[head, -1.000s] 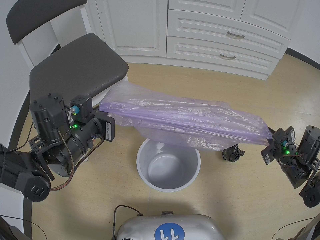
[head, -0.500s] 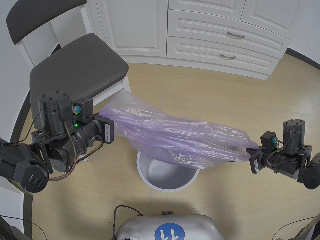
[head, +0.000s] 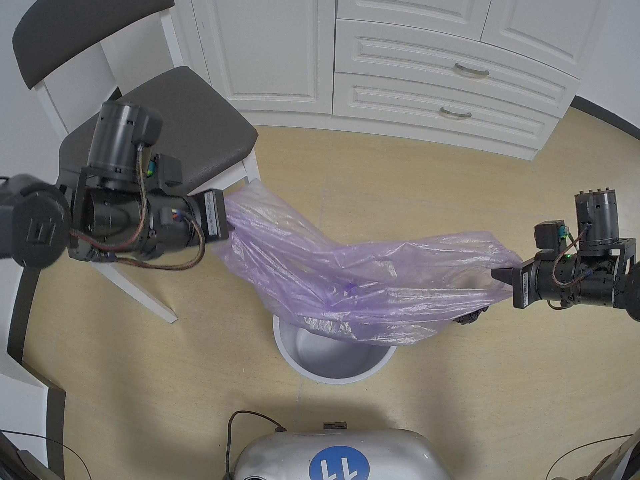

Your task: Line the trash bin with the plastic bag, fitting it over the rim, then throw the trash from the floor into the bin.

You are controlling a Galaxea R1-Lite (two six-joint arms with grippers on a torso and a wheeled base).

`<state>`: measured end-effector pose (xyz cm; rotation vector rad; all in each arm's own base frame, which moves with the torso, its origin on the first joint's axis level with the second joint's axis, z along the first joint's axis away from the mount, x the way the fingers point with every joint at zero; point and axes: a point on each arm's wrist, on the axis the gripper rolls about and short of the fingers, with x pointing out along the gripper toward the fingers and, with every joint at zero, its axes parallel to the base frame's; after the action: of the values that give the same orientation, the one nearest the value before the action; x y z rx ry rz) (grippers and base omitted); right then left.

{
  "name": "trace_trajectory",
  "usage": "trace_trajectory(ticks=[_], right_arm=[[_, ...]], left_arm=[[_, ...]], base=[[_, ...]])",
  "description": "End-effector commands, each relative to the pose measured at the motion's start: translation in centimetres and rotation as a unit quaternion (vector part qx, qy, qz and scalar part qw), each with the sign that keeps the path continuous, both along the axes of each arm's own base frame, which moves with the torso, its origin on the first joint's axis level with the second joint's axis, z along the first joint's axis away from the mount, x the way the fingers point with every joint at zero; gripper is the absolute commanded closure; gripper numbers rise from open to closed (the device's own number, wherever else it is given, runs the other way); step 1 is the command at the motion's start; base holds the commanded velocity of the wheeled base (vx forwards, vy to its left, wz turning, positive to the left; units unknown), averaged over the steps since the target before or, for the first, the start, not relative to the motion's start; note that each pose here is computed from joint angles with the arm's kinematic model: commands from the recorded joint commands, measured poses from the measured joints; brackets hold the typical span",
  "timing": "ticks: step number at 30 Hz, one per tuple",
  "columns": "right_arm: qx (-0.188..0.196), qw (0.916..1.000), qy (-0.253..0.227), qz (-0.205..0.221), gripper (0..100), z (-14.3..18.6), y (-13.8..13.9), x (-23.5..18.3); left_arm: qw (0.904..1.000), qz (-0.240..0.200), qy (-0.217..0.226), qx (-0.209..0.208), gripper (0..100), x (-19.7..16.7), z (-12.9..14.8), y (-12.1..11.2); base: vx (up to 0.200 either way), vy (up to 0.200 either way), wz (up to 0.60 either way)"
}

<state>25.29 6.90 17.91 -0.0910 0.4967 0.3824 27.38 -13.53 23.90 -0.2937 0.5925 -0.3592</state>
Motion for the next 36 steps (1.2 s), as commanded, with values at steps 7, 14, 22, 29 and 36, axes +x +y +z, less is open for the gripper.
trace_trajectory(ticks=[7,14,22,29,36], right_arm=[[-0.105,0.9941,0.012,0.024,100,-1.8,-2.7,-0.4],[-0.112,0.9933,0.014,0.025,100,-2.0,-2.8,-0.5],[-0.134,0.9904,0.014,0.03,100,-2.4,-3.4,-0.6],[-0.144,0.9889,0.011,0.037,100,-2.6,-3.4,-0.7],[-0.141,0.9888,-0.007,0.048,100,-2.0,-2.4,-1.1]], left_arm=[[0.9994,0.004,0.002,0.034,100,1.8,-0.4,2.0],[0.9981,-0.004,0.007,0.062,100,1.8,-1.4,2.5],[0.9953,-0.012,-0.005,0.096,100,1.8,-2.7,3.2],[0.9945,-0.016,-0.023,0.101,100,1.9,-2.8,3.2],[0.9927,-0.006,-0.072,0.096,100,1.7,-2.8,1.6]], base=[[0.0,0.0,0.0],[0.0,0.0,0.0],[0.0,0.0,0.0],[0.0,0.0,0.0],[0.0,0.0,0.0]])
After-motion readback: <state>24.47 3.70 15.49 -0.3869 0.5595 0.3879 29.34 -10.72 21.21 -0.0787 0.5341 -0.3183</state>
